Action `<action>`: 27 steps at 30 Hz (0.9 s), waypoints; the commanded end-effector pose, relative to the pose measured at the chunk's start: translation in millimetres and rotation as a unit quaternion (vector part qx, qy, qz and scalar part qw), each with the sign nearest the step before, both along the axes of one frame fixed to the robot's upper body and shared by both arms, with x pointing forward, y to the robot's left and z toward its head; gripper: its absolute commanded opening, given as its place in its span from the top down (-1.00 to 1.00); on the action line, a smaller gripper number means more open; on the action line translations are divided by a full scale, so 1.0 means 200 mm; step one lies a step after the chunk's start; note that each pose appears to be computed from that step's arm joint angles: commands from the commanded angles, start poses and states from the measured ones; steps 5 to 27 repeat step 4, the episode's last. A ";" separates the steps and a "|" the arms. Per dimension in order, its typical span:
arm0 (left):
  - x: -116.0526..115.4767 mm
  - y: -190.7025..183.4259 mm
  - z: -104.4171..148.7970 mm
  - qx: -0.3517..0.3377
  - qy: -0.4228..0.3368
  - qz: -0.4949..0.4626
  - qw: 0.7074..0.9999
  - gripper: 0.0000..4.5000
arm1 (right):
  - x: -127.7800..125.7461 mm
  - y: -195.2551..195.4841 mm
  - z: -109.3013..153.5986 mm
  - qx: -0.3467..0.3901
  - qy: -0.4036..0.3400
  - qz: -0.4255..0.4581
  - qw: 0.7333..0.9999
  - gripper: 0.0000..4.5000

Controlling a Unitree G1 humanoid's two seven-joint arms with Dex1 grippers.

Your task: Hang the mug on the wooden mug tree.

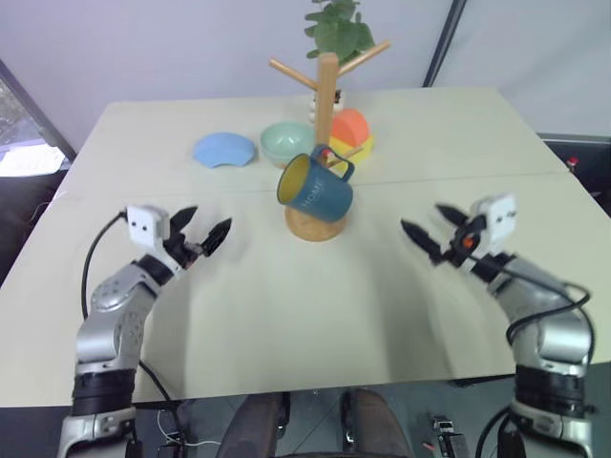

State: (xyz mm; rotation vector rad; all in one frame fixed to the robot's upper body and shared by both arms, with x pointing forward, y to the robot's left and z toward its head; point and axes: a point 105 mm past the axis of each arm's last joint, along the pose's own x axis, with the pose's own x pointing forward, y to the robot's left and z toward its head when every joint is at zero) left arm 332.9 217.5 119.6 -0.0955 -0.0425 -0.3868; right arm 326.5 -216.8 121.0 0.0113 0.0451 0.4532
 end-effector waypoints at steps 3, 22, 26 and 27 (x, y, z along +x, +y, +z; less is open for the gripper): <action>-0.04 0.07 0.01 -0.001 -0.016 0.045 0.999 -1.00 | 0.03 0.03 -0.01 -0.013 -0.038 0.007 0.999 -0.98; -0.05 0.08 0.00 -0.001 -0.015 0.049 0.999 -1.00 | 0.03 0.03 -0.02 -0.015 -0.039 0.010 0.999 -0.98; -0.05 0.08 0.00 -0.001 -0.015 0.049 0.999 -1.00 | 0.03 0.03 -0.02 -0.015 -0.039 0.010 0.999 -0.98; -0.05 0.08 0.00 -0.001 -0.015 0.049 0.999 -1.00 | 0.03 0.03 -0.02 -0.015 -0.039 0.010 0.999 -0.98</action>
